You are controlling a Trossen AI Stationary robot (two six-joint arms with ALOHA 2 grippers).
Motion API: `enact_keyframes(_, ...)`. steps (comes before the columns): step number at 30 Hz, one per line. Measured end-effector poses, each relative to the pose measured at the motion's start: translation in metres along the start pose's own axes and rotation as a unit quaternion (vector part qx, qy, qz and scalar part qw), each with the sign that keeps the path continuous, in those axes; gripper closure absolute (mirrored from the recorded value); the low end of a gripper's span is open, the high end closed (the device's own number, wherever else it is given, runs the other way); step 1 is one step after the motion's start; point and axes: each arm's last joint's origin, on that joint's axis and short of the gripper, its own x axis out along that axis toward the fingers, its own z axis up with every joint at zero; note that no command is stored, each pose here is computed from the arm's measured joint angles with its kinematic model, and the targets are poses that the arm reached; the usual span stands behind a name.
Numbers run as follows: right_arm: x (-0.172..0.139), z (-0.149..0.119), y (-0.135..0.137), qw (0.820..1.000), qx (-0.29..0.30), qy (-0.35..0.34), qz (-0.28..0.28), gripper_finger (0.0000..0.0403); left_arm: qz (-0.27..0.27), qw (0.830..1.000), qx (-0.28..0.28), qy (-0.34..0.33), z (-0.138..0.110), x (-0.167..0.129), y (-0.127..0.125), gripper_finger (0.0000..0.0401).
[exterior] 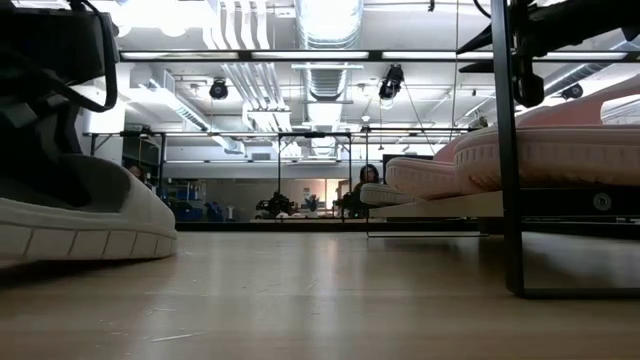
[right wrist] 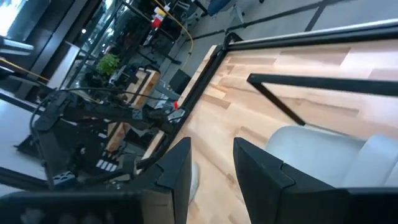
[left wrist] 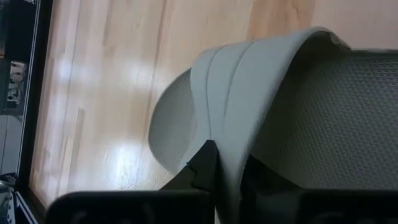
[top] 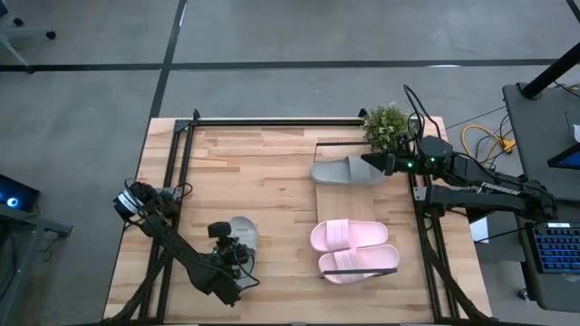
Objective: Pick and place slides into the shelf
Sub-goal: Put the gray slide on the shelf
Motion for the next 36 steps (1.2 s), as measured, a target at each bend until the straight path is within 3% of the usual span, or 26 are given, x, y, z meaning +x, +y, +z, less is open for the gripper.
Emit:
enact_keyframes(6, 0.0, -0.001, 0.0, 0.999, 0.036, 0.011, 0.006, 0.0291, -0.02, 0.999, 0.024, -0.013, 0.005, -0.013, 0.011, 0.0399)
enact_keyframes(12, 0.0, -0.001, 0.001, 0.998, 0.055, 0.023, 0.014, 0.0284, -0.028, 0.997, 0.042, -0.065, 0.012, -0.034, 0.037, 0.04)
enact_keyframes(19, 0.0, -0.004, 0.003, 0.992, 0.088, 0.076, 0.048, 0.0229, -0.028, 0.99, 0.011, -0.137, 0.022, -0.059, 0.077, 0.04)
enact_keyframes(28, 0.006, -0.007, 0.007, 0.971, 0.179, 0.141, 0.077, 0.0146, 0.019, 0.976, 0.099, -0.194, 0.058, -0.071, 0.11, 0.0401)
enact_keyframes(36, 0.017, -0.01, 0.012, 0.955, 0.233, 0.162, 0.084, 0.0127, 0.066, 0.955, 0.141, -0.252, 0.092, -0.07, 0.124, 0.0401)
